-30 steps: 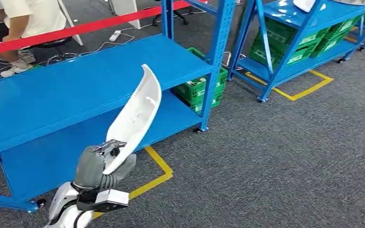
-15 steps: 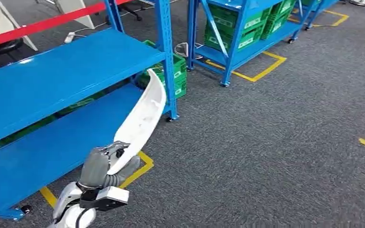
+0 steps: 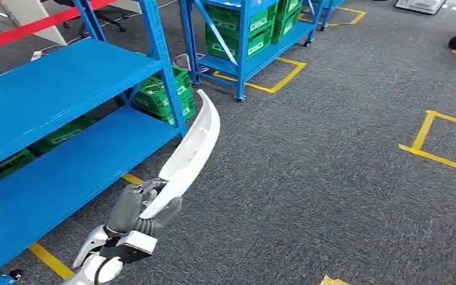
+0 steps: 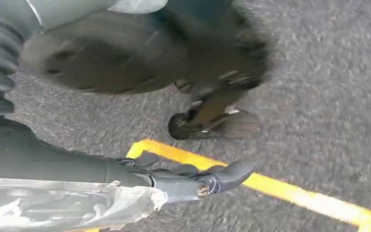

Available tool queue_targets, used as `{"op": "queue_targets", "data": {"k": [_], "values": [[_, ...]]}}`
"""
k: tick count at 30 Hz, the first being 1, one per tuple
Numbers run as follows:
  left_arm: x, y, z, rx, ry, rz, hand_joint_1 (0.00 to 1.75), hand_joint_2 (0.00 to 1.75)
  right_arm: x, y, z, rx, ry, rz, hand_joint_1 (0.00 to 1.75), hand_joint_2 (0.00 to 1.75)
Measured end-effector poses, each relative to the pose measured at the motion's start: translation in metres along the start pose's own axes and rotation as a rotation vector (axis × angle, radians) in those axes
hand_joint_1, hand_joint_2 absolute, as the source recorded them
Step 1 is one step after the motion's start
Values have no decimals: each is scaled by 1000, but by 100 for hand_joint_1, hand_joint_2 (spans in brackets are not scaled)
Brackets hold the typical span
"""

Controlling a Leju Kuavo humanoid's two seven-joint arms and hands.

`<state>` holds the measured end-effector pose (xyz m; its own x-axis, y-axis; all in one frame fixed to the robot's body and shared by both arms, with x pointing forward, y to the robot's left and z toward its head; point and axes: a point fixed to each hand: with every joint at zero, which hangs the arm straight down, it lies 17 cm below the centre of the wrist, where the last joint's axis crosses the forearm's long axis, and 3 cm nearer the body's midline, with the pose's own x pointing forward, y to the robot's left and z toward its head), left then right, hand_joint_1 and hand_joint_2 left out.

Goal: Take the parts from the cabinet and place them on the table.

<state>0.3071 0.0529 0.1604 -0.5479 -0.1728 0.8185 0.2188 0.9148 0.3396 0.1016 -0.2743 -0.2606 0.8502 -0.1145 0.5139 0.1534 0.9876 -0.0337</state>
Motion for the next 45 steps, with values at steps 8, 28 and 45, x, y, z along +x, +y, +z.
{"op": "queue_targets", "data": {"k": [8,28,45], "values": [[-3,-5,-3,-16,15,53,175,175,-2,-3,1,-11,4,-5,0,175],[-5,-9,-6,-16,15,73,175,175,-12,-3,4,-20,22,-18,0,175],[-16,-3,3,12,54,61,175,175,-9,3,4,-12,19,-6,0,175]]}}
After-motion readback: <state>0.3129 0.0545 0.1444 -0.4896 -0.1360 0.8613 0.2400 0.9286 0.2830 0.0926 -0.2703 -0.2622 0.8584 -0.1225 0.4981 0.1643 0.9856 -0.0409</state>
